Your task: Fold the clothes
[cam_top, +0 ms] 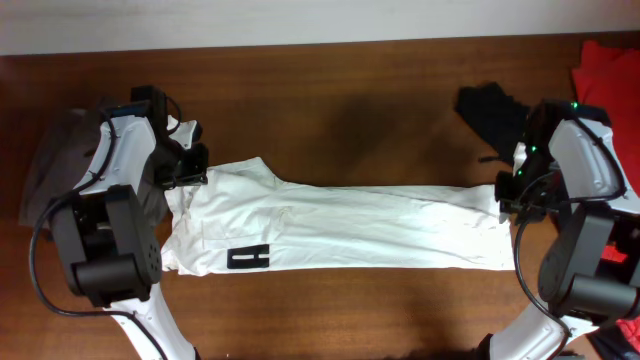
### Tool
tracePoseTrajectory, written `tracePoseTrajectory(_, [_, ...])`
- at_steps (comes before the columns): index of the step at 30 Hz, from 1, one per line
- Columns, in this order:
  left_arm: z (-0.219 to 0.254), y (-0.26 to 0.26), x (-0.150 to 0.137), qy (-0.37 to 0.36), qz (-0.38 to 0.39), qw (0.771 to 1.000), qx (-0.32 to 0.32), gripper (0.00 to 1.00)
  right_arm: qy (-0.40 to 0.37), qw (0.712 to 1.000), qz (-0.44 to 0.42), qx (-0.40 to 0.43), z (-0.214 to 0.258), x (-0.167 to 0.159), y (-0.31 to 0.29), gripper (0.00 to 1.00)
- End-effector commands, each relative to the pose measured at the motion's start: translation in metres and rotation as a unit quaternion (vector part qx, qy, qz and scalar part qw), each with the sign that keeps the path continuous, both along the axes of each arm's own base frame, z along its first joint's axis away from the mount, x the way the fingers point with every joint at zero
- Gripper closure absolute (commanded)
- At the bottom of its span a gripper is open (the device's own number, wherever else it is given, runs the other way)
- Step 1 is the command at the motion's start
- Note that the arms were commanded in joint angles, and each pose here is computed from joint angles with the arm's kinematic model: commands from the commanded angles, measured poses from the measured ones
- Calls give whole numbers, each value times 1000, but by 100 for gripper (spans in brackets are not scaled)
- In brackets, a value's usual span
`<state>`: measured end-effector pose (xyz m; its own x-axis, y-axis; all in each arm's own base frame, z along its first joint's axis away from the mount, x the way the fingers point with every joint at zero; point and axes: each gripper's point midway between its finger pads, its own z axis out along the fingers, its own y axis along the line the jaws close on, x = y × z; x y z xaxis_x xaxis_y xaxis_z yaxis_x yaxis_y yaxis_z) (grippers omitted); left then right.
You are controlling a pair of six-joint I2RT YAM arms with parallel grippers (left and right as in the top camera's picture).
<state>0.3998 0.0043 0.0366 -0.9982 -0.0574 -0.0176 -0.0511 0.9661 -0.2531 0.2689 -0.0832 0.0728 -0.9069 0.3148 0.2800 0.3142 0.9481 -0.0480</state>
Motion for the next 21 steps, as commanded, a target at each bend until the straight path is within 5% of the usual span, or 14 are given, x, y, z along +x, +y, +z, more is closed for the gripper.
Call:
tracePoseTrajectory(1, [12,0,1,-14,-6,1000,1,100,-2,1000,-4,1,-5,-7,2,69])
tracePoseTrajectory(16, [12,0,3,-18,-6,1000,2,100,-50,997,-20,55,-46,1,24,71])
tracePoseTrajectory(20, [12,0,3,-19,-5,1000,2,100,-52,997,-20,53,-47,2,23,96])
tracePoseTrajectory(21, [12,0,3,-19,-5,1000,2,100,-52,997,-20,53,-47,2,23,96])
